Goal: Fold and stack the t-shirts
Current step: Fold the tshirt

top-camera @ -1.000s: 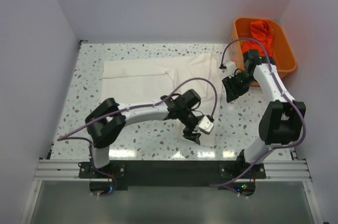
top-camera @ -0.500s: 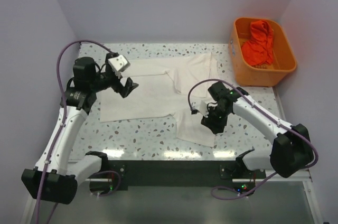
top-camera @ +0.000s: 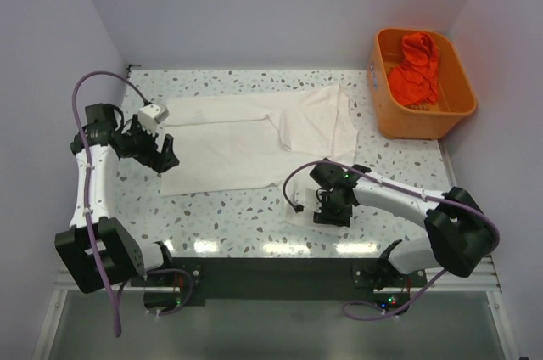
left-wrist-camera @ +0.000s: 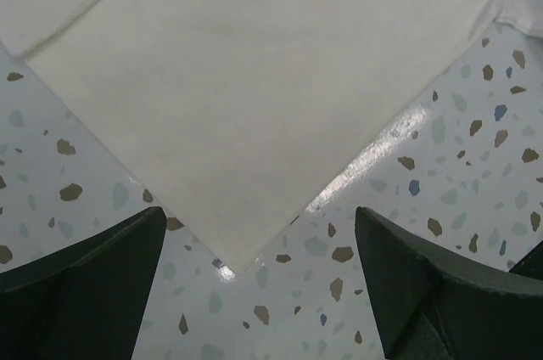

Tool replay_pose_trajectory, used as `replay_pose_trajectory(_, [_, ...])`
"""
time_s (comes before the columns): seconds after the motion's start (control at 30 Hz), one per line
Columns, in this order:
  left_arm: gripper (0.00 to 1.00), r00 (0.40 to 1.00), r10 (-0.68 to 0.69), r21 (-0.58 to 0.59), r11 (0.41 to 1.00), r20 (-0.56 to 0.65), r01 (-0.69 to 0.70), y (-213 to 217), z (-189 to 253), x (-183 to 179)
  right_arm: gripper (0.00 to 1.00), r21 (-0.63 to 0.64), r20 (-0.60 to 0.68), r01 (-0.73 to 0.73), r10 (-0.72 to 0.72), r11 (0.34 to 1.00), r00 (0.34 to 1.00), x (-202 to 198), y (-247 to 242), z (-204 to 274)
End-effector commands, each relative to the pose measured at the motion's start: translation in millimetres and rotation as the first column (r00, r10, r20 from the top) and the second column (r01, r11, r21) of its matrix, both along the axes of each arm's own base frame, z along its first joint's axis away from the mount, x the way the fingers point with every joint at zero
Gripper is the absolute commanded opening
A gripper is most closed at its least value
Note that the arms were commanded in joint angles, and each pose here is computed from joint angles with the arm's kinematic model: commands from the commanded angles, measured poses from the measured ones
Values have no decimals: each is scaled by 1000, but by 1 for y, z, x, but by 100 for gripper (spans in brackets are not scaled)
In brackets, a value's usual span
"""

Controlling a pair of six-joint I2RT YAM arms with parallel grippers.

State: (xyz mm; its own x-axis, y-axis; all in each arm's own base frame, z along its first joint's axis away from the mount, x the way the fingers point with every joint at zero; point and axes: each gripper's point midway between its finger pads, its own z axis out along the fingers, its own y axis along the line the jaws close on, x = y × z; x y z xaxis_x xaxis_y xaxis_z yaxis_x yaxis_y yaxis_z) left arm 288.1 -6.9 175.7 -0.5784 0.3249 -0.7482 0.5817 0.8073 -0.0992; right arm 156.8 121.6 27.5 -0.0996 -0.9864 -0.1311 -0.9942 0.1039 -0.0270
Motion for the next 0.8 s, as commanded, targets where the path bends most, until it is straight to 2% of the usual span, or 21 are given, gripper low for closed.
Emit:
replay_pose_trajectory(0.0, [98,994,-68,-7,998,-83,68,13,-24,-13,47,-11,79,17,-16,1000,997,20,5,-10])
replay_pose_trajectory(0.1, [95,990,-65,-30,998,-124,61,27,-31,-12,47,-20,69,7,-6,1000,998,16,4,-15])
replay_pose_trajectory(0.27, [93,985,-111,27,993,-133,116,36,-45,-18,46,-66,70,-9,14,998,997,9,-3,-29])
replay_pose_trajectory(0.3, [92,980,-168,65,982,-107,175,37,-47,-20,40,-83,66,-1,6,997,998,9,-5,-34])
replay_pose_trajectory(0.37, [87,970,-205,102,970,-134,219,39,-62,-33,24,-98,86,19,-10,995,996,14,-6,-37])
replay_pose_trajectory(0.4, [84,951,-291,160,939,-107,305,40,-65,-38,9,-100,73,33,-26,994,997,12,-6,-39])
replay_pose_trajectory(0.43, [75,927,-346,159,917,-144,367,36,-76,-55,2,-86,69,43,-37,995,997,13,-1,-35])
replay_pose_trajectory(0.47, [70,908,-393,181,892,-144,415,36,-80,-62,0,-76,64,49,-44,996,997,13,1,-32])
replay_pose_trajectory(0.5, [65,869,-477,233,838,-127,494,37,-84,-66,0,-63,61,52,-48,997,997,13,4,-28])
replay_pose_trajectory(0.57, [51,829,-537,254,789,-156,559,38,-97,-78,0,-11,74,68,-67,998,995,18,15,-11])
replay_pose_trajectory(0.77, [48,750,-650,347,679,-124,646,50,-117,-60,0,98,81,165,-173,982,982,35,22,33])
